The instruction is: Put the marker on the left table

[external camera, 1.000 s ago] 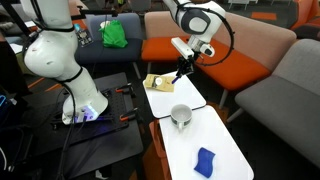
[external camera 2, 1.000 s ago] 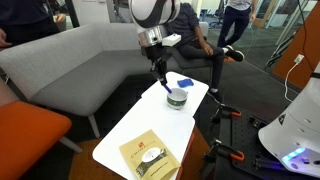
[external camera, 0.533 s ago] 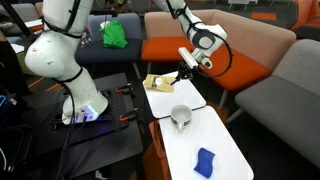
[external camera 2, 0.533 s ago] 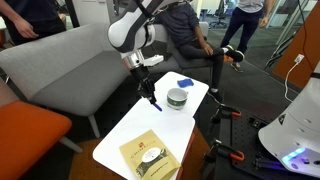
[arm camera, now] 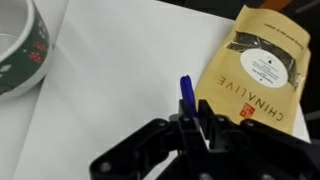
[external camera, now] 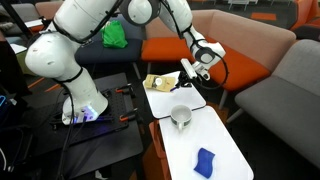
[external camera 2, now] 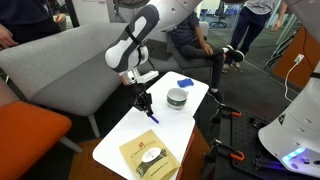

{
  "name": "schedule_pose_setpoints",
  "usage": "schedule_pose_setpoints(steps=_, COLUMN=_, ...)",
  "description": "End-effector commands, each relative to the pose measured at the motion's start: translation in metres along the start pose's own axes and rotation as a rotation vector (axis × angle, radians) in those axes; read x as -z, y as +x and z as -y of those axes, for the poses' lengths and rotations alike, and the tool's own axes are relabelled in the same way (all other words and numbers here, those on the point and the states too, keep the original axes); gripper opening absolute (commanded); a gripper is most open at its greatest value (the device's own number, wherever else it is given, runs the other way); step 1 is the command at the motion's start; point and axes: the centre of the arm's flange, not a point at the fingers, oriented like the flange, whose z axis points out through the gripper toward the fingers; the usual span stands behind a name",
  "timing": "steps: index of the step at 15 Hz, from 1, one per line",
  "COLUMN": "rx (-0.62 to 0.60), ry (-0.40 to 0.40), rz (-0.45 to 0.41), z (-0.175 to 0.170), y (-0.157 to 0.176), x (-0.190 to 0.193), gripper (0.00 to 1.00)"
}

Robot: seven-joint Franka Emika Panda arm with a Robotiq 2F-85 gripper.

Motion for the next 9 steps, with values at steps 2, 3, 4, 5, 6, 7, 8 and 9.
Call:
schedule_pose_setpoints(steps=2, rx=-0.079, ry=0.008, rz=0.071, z=0.004, y=0.021, x=-0.006, gripper=0.04)
schedule_pose_setpoints(steps=3, rx=-0.092, ry=0.011, rz=0.077, z=0.003, y=0.022, x=-0.007, gripper=0.05)
schedule_pose_setpoints(steps=4, rx=-0.125, ry=0.001, rz=0.084, z=0.002, y=0.021, x=-0.007, gripper=0.4)
schedule_pose_setpoints(steps=5, rx=-0.151, ry=-0.002, rz=0.088, z=0.001, y=0.018, x=-0.005, gripper=0.4)
schedule_pose_setpoints(steps=6, rx=-0.174, ry=-0.02, rz=0.075, z=0.0, y=0.012, x=0.001, gripper=0.46)
schedule_pose_setpoints(steps=7, rx=-0.191, ry=-0.029, rz=0.052, z=-0.001, y=0.006, x=0.008, gripper=0.54)
schedule_pose_setpoints(steps=8, rx=-0.189, ry=-0.04, rz=0.035, z=-0.002, y=0.0, x=0.017, gripper=0.61)
schedule_pose_setpoints(steps=9, rx=-0.179, ry=-0.038, rz=0.009, z=-0.001, y=-0.006, x=0.026, gripper=0.69)
